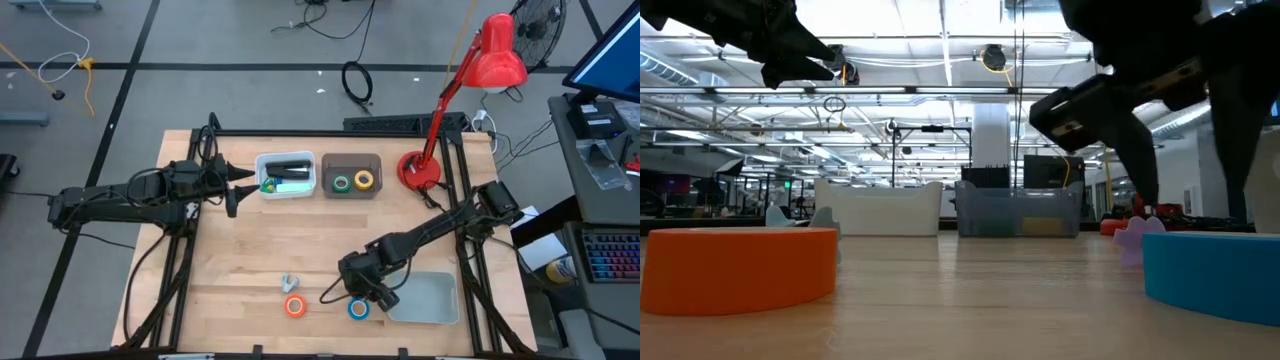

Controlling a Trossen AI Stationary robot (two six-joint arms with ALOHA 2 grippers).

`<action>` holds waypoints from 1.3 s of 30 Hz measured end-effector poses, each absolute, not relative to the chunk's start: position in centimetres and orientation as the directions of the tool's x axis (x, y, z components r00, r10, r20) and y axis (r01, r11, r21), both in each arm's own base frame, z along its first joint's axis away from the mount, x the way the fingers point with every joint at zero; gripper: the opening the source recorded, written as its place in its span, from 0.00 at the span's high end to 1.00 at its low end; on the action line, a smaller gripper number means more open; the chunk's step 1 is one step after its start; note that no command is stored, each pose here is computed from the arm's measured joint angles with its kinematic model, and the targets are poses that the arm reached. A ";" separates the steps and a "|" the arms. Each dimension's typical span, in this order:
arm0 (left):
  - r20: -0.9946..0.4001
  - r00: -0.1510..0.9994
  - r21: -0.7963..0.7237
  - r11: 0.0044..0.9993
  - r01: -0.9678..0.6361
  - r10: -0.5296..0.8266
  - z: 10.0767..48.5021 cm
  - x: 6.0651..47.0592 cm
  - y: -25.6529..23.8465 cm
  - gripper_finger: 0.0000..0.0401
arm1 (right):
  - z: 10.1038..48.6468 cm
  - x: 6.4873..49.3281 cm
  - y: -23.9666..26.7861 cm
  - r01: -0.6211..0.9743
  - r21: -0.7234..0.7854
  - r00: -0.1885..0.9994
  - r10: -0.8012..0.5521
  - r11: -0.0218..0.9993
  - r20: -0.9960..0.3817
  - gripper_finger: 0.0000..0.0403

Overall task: Pick and place Stapler, Stapler remover, tape
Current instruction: Put the blue tape into the black bin

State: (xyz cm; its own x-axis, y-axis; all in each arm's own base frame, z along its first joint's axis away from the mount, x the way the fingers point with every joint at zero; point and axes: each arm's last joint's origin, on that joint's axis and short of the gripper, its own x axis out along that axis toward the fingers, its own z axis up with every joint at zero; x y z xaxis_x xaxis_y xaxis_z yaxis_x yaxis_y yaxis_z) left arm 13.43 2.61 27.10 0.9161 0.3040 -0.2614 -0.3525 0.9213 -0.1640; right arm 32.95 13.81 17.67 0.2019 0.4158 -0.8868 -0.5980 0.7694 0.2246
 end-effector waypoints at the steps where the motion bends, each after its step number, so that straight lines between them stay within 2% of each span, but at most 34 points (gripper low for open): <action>1: -0.262 0.916 -0.164 0.921 -0.353 0.304 27.1 13.4 2.6 0.43 | 17.7 33.0 13.8 -0.599 0.222 0.210 0.419 0.769 -0.883 0.59; 12: -0.261 0.916 -0.164 0.921 -0.352 0.304 27.1 13.4 2.6 0.43 | 17.3 33.9 14.0 -0.597 0.213 0.257 0.436 0.774 -0.863 0.58; 20: -0.261 0.916 -0.164 0.921 -0.353 0.304 27.1 13.4 2.6 0.43 | 15.4 35.0 14.4 -0.608 0.225 0.205 0.424 0.762 -0.882 0.58; 39: -0.259 0.917 -0.164 0.921 -0.353 0.305 27.1 13.4 2.6 0.43 | 16.7 34.9 15.9 -0.605 0.279 0.186 0.472 0.746 -0.862 0.58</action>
